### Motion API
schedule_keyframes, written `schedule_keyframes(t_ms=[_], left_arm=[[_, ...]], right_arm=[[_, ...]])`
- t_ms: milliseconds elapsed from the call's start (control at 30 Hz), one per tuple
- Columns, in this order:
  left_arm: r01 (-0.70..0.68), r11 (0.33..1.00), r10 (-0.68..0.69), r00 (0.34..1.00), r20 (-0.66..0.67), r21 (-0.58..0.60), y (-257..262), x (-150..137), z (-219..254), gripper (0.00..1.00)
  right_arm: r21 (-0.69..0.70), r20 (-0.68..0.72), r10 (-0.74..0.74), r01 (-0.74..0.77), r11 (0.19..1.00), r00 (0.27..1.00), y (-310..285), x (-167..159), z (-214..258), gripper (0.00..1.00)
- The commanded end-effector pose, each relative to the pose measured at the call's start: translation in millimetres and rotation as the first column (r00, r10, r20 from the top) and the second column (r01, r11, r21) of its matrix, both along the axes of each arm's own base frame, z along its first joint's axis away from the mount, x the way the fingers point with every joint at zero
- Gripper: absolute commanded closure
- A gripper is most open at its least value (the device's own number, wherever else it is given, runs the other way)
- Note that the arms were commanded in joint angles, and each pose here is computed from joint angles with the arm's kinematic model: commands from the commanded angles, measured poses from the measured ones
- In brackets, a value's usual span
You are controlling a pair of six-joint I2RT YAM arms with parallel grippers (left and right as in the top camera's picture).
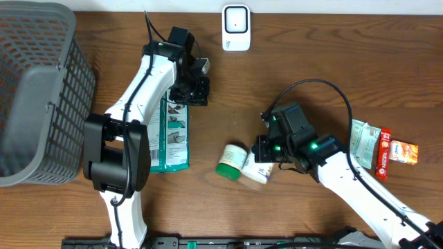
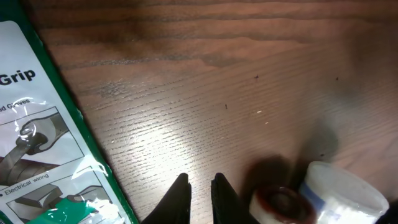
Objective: Scan the item barcode
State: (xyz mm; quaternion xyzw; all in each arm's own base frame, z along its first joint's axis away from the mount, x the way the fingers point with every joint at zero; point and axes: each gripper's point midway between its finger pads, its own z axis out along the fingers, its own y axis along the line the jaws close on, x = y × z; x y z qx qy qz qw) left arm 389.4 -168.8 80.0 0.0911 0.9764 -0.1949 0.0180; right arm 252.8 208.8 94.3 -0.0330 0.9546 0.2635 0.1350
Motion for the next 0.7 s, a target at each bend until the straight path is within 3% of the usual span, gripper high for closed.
schedule_keyframes(t_ms=[0,267,400,667], left_arm=[[0.008,1.0,-0.008,0.999,0.04,-0.015,-3,5,16,0.86],[0.009,1.0,-0.008,0.999,0.041,-0.015,-3,5,16,0.87],[0.009,1.0,-0.008,0.999,0.045,-0.016,-3,6,16,0.87],[0.009,1.0,-0.008,0.999,0.047,-0.016,-4,7,16,0.87]], right_arm=[[0.017,-0.02,-0.013,0.013,1.0,1.0,2,4,0,0.99],[-0.003,-0.067,-0.033,0.032,0.999,0.997,-23,-6,4,0.99],[0.0,-0.08,-0.119,0.119,0.993,0.99,-52,-4,13,0.99],[-0.104,-0.252,-0.199,0.177,0.979,0.947,-101,-36,-2,0.99]])
